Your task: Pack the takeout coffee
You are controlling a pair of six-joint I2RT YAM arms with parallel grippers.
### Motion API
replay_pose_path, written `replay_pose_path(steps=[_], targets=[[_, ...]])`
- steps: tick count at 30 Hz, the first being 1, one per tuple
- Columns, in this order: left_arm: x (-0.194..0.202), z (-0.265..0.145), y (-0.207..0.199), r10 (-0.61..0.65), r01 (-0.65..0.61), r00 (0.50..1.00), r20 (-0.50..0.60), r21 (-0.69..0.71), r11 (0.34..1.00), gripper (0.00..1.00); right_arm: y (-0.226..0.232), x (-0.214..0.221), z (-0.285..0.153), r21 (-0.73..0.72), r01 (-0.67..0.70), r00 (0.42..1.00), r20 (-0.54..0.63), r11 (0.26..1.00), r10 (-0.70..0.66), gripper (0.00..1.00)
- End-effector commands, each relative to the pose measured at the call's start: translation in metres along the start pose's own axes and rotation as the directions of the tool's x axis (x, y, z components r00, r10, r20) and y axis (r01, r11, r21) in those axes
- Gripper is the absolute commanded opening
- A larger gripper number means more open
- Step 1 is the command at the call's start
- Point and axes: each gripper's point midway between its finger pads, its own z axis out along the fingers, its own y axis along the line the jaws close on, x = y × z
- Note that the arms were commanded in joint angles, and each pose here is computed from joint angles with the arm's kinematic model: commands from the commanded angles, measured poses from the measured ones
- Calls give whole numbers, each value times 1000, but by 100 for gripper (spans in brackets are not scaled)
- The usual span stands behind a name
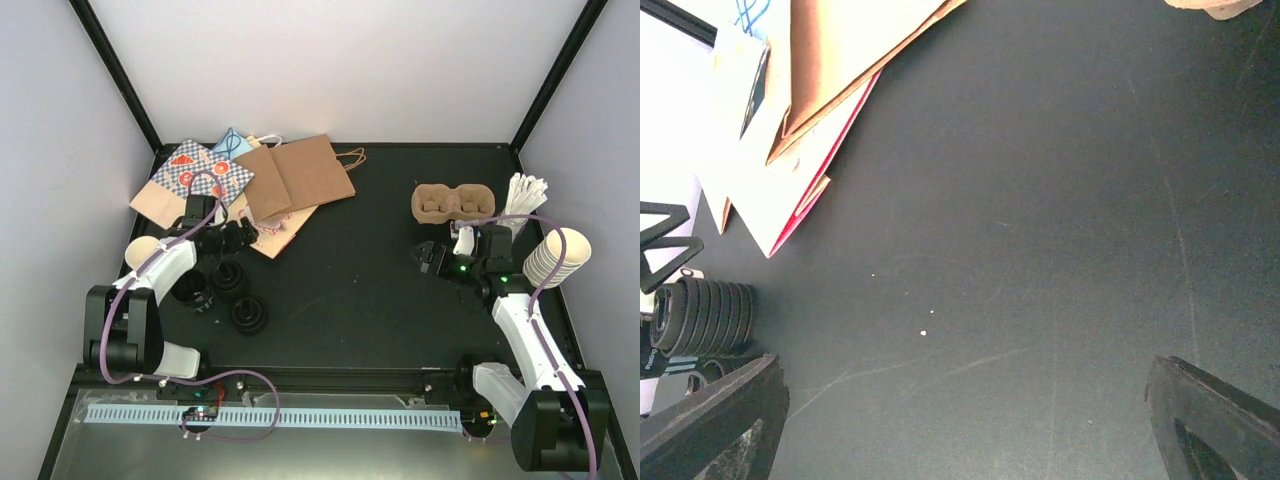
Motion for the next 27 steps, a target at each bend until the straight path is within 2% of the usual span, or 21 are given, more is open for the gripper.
replay_pose_path(steps=[1, 8, 15, 18, 23, 27], targets=[[-32, -4, -1, -52, 52, 996, 76, 7, 999, 99, 10, -5, -3, -41, 35, 999, 25, 999, -34, 100], [-44, 0, 1, -77, 77, 995, 64, -3, 997, 99, 11, -5, -3, -48, 36, 999, 26, 998, -35, 100], [-44, -7, -16, -103, 100, 993, 57, 50, 994, 98, 11, -6, -2, -50, 34, 999, 25, 998, -32, 100], [-33, -15, -32, -94, 90, 994, 61, 64, 994, 98, 13, -7, -2, -54, 37, 999, 28, 998, -35, 100], [-6, -25, -57, -168, 164, 984, 62, 77, 984, 97, 15, -9, -3, -61, 36, 999, 36, 998, -34, 100], [17, -38, -87, -186, 176, 979, 88, 109, 978, 97, 15, -10, -3, -62, 38, 999, 38, 997, -35, 100]])
